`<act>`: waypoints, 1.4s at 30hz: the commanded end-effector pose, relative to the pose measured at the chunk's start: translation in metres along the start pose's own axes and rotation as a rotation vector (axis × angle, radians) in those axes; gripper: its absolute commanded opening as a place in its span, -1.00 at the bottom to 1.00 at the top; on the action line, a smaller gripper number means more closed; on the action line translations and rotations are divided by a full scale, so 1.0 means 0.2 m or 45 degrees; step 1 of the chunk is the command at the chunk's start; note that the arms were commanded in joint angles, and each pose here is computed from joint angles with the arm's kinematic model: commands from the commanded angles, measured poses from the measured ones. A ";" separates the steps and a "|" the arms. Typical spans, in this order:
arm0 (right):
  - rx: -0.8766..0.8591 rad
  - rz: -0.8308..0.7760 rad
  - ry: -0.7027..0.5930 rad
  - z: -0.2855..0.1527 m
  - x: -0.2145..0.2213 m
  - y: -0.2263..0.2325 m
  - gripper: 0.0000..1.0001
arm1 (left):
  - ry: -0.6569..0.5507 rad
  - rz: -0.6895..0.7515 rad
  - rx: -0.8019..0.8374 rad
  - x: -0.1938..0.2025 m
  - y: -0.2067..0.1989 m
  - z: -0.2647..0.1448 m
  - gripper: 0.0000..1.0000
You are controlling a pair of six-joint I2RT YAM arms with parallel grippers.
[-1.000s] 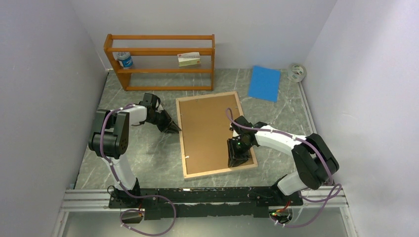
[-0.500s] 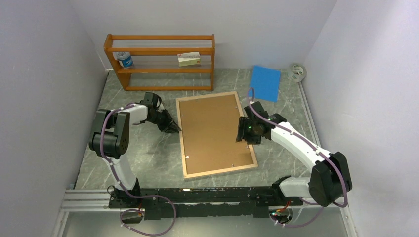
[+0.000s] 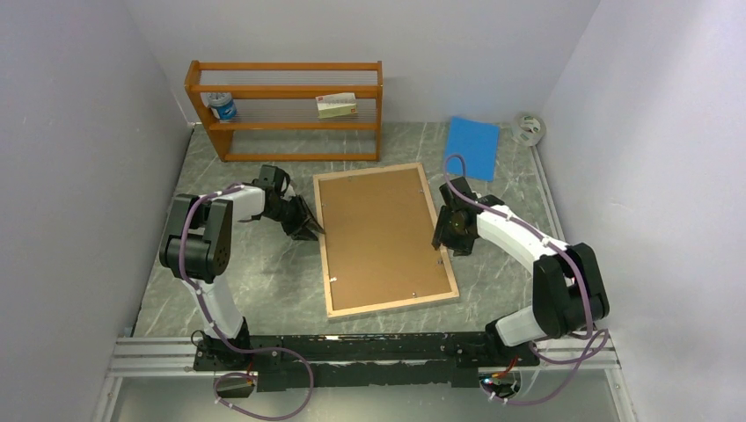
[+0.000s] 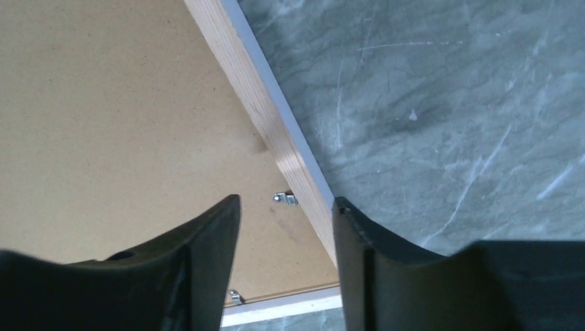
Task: Put the photo into the frame
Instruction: Install the photo frame at the center of the board.
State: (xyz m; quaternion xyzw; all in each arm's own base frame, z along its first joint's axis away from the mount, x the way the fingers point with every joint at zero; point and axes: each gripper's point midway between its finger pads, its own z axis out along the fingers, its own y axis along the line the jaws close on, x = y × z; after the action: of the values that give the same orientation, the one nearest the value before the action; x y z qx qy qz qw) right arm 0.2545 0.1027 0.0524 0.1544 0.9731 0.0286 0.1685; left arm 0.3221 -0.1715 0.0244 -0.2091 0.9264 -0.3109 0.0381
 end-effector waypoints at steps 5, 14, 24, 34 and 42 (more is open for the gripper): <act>-0.029 -0.025 -0.008 0.08 -0.05 0.03 -0.03 | 0.015 0.054 0.015 0.01 -0.01 0.01 -0.25; -0.029 -0.114 0.077 0.07 0.02 0.00 0.04 | 0.030 0.060 0.011 0.01 0.00 0.01 -0.30; 0.050 -0.157 0.130 0.05 0.12 -0.11 -0.10 | 0.039 0.051 0.009 0.02 0.01 0.03 -0.35; 0.054 -0.169 0.116 0.11 0.10 -0.10 -0.19 | 0.047 0.051 0.008 0.02 0.01 0.03 -0.37; 0.075 -0.204 0.120 0.15 0.11 -0.12 -0.21 | 0.051 0.049 0.010 0.02 0.01 0.04 -0.38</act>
State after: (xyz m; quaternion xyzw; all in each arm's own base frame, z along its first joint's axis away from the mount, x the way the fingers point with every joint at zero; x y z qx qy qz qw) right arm 0.2346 0.0946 0.0222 0.0885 0.9897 0.0139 0.1115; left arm 0.3222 -0.1756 0.0252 -0.1947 0.9240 -0.3274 0.0337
